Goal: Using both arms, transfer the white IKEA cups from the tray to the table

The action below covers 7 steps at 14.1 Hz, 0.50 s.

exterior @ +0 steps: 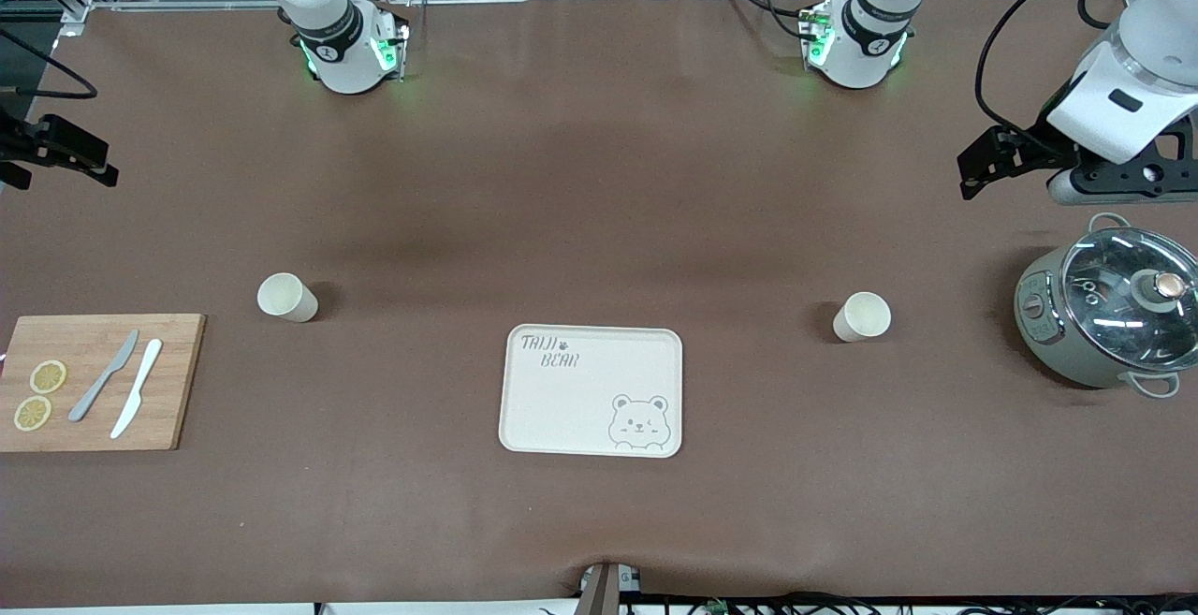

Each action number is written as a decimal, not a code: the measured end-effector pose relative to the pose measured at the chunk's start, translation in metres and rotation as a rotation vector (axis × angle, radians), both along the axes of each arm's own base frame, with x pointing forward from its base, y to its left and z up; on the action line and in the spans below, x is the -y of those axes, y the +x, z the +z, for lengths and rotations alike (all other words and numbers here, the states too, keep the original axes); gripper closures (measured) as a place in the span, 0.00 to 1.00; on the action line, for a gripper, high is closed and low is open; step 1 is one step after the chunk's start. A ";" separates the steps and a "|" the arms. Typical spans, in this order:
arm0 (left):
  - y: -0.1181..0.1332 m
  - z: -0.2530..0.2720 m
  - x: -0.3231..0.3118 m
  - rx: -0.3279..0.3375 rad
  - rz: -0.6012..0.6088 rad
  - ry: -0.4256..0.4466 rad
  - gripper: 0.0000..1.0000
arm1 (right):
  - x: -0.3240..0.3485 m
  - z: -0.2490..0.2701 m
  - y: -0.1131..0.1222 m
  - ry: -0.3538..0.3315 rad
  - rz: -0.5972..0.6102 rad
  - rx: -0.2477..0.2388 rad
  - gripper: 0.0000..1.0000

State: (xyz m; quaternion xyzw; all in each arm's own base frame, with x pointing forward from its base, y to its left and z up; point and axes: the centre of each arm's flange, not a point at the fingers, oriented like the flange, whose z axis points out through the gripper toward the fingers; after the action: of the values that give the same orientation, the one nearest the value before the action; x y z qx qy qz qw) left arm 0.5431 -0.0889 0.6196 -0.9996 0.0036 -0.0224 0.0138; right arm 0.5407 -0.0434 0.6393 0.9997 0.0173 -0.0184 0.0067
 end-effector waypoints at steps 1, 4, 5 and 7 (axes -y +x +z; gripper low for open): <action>0.001 -0.001 -0.001 -0.001 0.001 0.000 0.00 | 0.000 0.000 0.000 0.000 0.000 0.000 0.00; 0.003 -0.002 -0.002 -0.002 0.004 -0.001 0.00 | 0.000 0.000 0.000 0.000 0.000 0.001 0.00; 0.003 -0.002 -0.003 -0.002 0.006 -0.001 0.00 | 0.000 0.000 0.000 0.000 0.000 0.000 0.00; 0.003 -0.002 -0.003 -0.002 0.007 -0.001 0.00 | 0.000 0.000 0.000 0.000 0.000 0.000 0.00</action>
State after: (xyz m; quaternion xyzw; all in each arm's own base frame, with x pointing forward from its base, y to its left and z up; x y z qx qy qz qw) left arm 0.5463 -0.0854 0.6180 -0.9997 0.0003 -0.0211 0.0135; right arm 0.5407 -0.0433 0.6392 0.9997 0.0174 -0.0183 0.0066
